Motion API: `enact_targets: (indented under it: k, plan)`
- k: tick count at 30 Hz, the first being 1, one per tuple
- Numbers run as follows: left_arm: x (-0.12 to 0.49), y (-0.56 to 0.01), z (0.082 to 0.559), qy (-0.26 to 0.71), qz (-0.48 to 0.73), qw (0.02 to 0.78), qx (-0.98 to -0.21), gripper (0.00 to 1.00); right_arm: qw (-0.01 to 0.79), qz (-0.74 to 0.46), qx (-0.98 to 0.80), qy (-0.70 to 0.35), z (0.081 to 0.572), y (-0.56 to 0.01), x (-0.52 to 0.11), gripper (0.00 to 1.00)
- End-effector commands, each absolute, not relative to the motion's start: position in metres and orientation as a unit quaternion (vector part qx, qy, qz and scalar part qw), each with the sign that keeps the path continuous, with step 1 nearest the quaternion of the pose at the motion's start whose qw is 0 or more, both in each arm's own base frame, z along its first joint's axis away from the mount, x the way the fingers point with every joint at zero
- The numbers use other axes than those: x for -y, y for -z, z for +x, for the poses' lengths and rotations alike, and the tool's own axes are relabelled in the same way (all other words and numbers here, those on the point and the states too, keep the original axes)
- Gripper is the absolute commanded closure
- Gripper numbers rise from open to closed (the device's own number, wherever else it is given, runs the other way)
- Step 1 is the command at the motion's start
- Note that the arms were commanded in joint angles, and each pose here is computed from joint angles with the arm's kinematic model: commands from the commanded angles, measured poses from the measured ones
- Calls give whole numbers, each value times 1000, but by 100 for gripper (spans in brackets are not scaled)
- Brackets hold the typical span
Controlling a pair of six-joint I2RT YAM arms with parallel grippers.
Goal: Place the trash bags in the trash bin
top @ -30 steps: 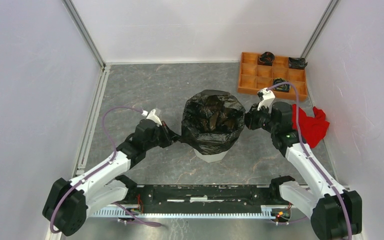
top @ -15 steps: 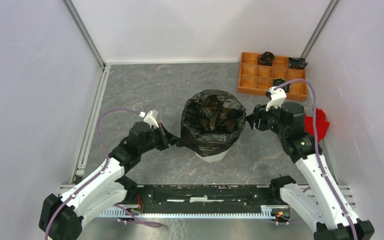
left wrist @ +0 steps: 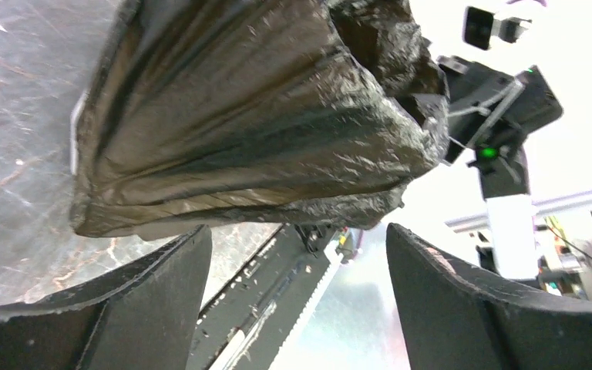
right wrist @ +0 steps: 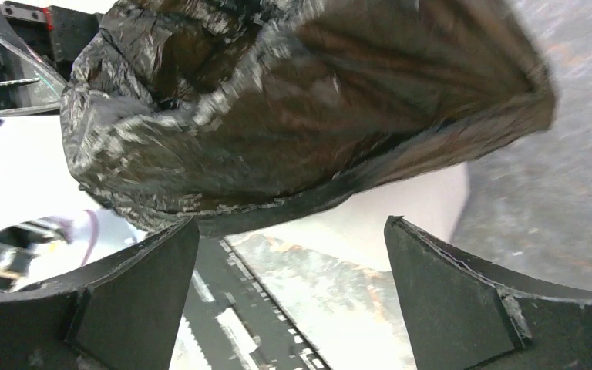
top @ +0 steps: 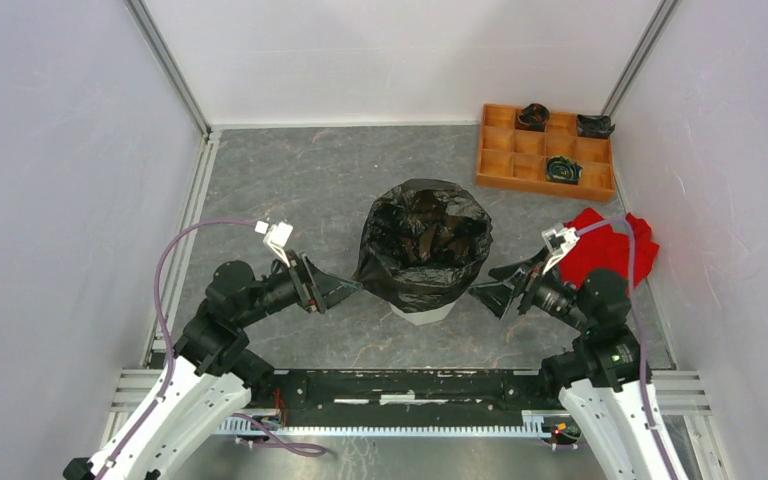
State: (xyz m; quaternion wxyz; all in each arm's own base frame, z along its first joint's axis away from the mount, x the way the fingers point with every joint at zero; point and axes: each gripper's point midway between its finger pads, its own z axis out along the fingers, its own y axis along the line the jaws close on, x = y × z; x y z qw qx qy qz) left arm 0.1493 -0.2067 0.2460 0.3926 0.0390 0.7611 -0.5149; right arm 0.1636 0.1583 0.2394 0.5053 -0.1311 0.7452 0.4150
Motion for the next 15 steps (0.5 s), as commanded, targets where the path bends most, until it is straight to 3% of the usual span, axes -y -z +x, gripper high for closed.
enact_targets:
  k: [1,5,15]
  plan:
    - [219,-252,128,572,55,346,-742,9,466,-106,-695,-537,144,-259,-181,2]
    - [219,-249,129,575,38,340,-743,0,440,-93,-717,-533,147,-245,-182,2]
    - [226,-239,148,566,-11,327,-757,0,435,-72,-718,-539,153,-246,-183,2]
